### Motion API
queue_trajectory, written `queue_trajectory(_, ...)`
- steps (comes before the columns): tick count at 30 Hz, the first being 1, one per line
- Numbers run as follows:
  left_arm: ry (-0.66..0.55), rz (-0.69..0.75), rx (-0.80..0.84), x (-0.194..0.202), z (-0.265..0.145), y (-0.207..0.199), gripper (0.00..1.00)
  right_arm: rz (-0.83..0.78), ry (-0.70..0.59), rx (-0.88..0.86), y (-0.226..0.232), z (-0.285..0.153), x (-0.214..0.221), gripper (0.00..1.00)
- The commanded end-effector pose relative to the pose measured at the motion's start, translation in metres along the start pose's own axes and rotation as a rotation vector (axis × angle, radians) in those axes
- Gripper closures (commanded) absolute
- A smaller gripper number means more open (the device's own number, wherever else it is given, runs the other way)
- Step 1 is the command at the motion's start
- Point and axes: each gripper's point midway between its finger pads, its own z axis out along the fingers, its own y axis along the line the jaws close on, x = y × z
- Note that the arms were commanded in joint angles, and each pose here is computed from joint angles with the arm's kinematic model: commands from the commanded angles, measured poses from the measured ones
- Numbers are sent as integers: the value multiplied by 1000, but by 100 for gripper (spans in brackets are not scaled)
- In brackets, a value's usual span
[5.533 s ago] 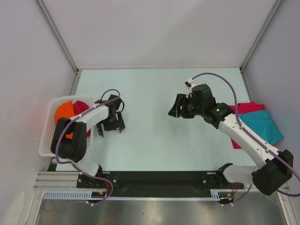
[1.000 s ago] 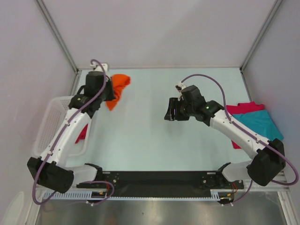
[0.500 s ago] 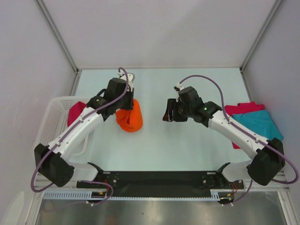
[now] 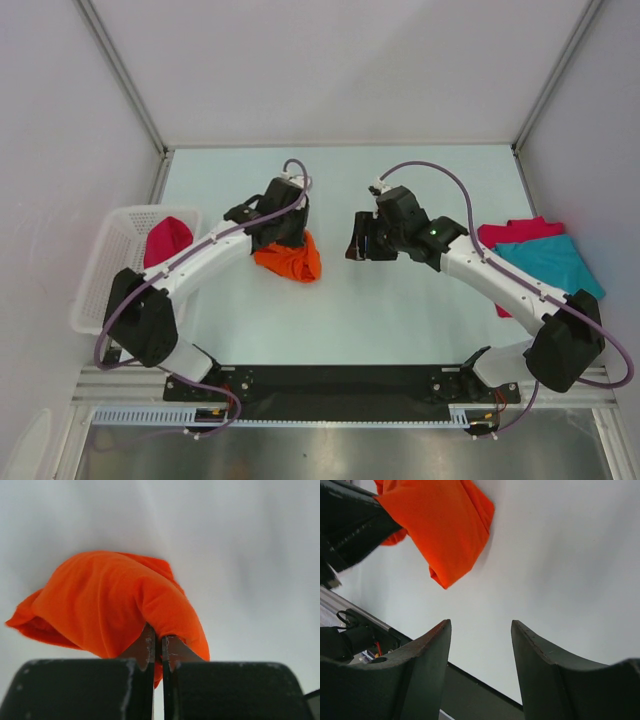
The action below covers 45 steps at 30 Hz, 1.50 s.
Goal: Fold and stack the t-shirts
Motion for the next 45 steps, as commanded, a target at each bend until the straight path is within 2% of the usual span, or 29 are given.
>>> queue_trajectory(1, -150, 109, 170, -47, -27, -70, 100, -2, -39, 12, -1, -1, -12, 43)
queue_trajectory(6, -303, 76, 238, -79, -74, -80, 100, -5, -40, 19, -2, 2, -15, 43)
queue_trajectory(9, -406, 31, 196, -92, -103, -67, 100, 1, -37, 22, -3, 5, -16, 43)
queue_trajectory(11, -467, -23, 81, -97, -114, -42, 100, 4, -35, 17, -1, 7, -16, 43)
queue_trajectory(13, -437, -64, -30, -89, -108, -17, 100, 2, -32, 11, 1, 8, -15, 43)
queue_trajectory(17, -275, -80, -170, -60, -70, 8, 100, -2, -27, 6, 6, 9, -13, 43)
queue_trajectory(21, -159, -91, -211, -26, -39, 14, 100, -2, -29, 16, 4, 8, -11, 43)
queue_trajectory(24, -121, -102, -207, -15, -27, 13, 100, 1, -25, 23, 2, 7, -8, 43)
queue_trajectory(30, -185, -112, -139, -35, -46, 1, 100, 6, -25, 26, 1, 7, -7, 43)
queue_trajectory(38, -449, -155, -90, -79, -118, 5, 100, 10, -20, 23, 2, 11, -7, 43)
queue_trajectory(45, -386, -165, -135, -65, -102, 15, 100, 2, -17, 21, 6, 13, -6, 44)
